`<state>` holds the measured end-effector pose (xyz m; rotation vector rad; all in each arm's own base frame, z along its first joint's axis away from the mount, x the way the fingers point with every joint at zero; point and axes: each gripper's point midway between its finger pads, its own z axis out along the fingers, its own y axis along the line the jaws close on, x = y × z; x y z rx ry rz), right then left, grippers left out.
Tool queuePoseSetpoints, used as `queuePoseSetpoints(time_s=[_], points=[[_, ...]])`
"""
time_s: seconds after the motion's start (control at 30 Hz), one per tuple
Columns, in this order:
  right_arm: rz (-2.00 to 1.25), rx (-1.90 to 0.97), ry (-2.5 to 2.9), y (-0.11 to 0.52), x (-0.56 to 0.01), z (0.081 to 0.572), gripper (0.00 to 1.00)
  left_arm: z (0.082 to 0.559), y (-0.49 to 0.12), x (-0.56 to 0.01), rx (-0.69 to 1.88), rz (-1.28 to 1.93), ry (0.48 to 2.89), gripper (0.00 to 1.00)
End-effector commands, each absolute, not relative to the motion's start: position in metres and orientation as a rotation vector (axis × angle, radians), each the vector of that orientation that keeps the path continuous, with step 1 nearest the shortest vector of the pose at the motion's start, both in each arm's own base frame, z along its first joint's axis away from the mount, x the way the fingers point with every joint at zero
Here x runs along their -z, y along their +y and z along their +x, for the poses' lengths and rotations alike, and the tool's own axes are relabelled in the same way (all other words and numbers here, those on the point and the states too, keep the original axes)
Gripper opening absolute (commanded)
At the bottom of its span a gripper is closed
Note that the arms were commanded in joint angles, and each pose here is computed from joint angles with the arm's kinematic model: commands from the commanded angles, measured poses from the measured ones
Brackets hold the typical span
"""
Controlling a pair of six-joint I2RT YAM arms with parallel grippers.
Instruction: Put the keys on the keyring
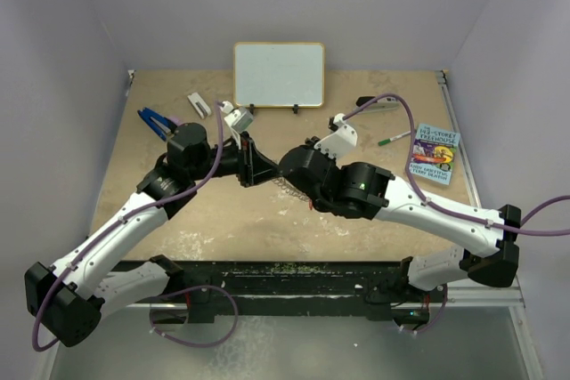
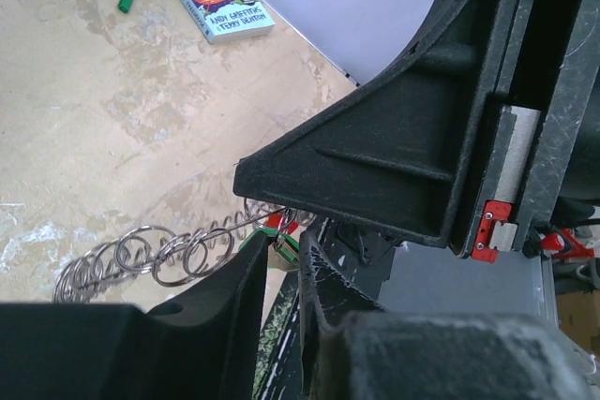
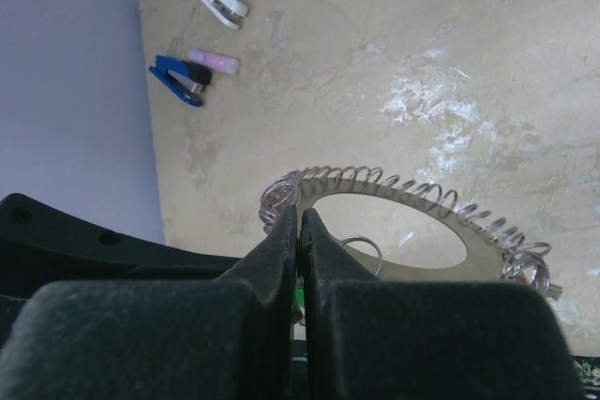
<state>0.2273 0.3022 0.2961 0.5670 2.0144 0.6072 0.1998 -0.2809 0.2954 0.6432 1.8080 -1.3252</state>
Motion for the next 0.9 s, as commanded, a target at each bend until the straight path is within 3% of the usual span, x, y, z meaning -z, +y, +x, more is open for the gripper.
queuePoseSetpoints(time_s=[0.0,0.13,0.37,0.87], points=[[0.607,-0.705,1.941,0.302,-0.327,0.229,0.0,0.199,-0.282,-0.31,1.333,0.644,1.732,0.2],[0.603,-0.726,1.946,0.302,-0.328,0.226,0.0,0.197,-0.281,-0.309,1.324,0.665,1.726,0.1],[0.568,-0.758,1.962,0.301,-0.326,0.22,0.0,0.197,-0.279,-0.308,1.283,0.717,1.701,0.04],[0.439,-0.939,2.003,0.32,-0.336,0.202,0.0,0.203,-0.273,-0.315,1.183,0.756,1.664,0.04]])
